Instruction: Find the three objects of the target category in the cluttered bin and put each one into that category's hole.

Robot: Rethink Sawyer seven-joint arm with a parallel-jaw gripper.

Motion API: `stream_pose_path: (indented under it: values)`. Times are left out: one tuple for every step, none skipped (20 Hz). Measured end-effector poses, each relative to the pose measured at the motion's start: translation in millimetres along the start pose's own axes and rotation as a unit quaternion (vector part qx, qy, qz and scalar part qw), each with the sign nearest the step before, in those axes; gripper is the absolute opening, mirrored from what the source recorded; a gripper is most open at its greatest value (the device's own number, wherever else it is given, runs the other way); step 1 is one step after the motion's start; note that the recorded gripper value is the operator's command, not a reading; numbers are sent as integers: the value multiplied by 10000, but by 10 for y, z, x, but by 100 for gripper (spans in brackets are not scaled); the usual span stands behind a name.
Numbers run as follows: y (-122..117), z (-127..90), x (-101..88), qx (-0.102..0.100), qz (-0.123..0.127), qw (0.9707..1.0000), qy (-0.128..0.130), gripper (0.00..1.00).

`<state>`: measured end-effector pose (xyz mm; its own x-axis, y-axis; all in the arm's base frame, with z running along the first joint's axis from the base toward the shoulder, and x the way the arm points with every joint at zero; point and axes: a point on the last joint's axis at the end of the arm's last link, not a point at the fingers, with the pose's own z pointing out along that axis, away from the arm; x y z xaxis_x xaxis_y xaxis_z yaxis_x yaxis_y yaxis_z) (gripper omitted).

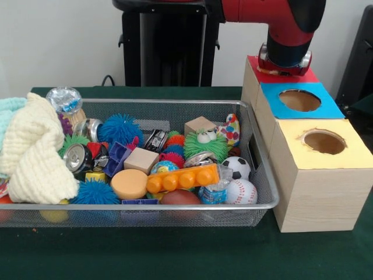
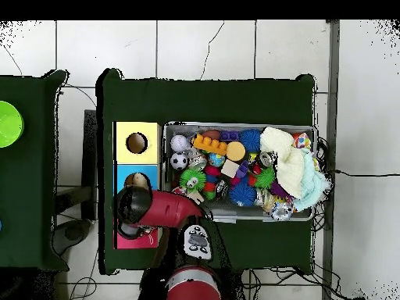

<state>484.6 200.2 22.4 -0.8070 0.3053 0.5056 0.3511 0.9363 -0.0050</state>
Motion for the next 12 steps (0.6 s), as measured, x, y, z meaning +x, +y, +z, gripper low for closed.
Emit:
stream_pose_path:
  values:
    - [0, -1, 0, 3, 0, 10000, -4, 100]
    - [0, -2, 3, 10, -2, 10000, -11, 100]
    - [1, -3, 5, 15, -4, 10000, -17, 100]
    - [2, -5, 7, 21, -5, 10000, -24, 100]
    - [3, -12, 12, 37, -11, 10000, -42, 100]
    - [4, -19, 16, 53, -18, 10000, -61, 100]
    - [-1, -27, 20, 74, -27, 9999, -81, 100]
    - [-7, -40, 24, 97, -40, 9999, -105, 100]
    - [-14, -53, 28, 119, -53, 9998, -129, 100]
    - [-15, -71, 34, 138, -72, 9998, -159, 100]
    - [-12, -98, 43, 156, -100, 9996, -198, 100]
    - [-8, -127, 52, 177, -137, 9994, -246, 100]
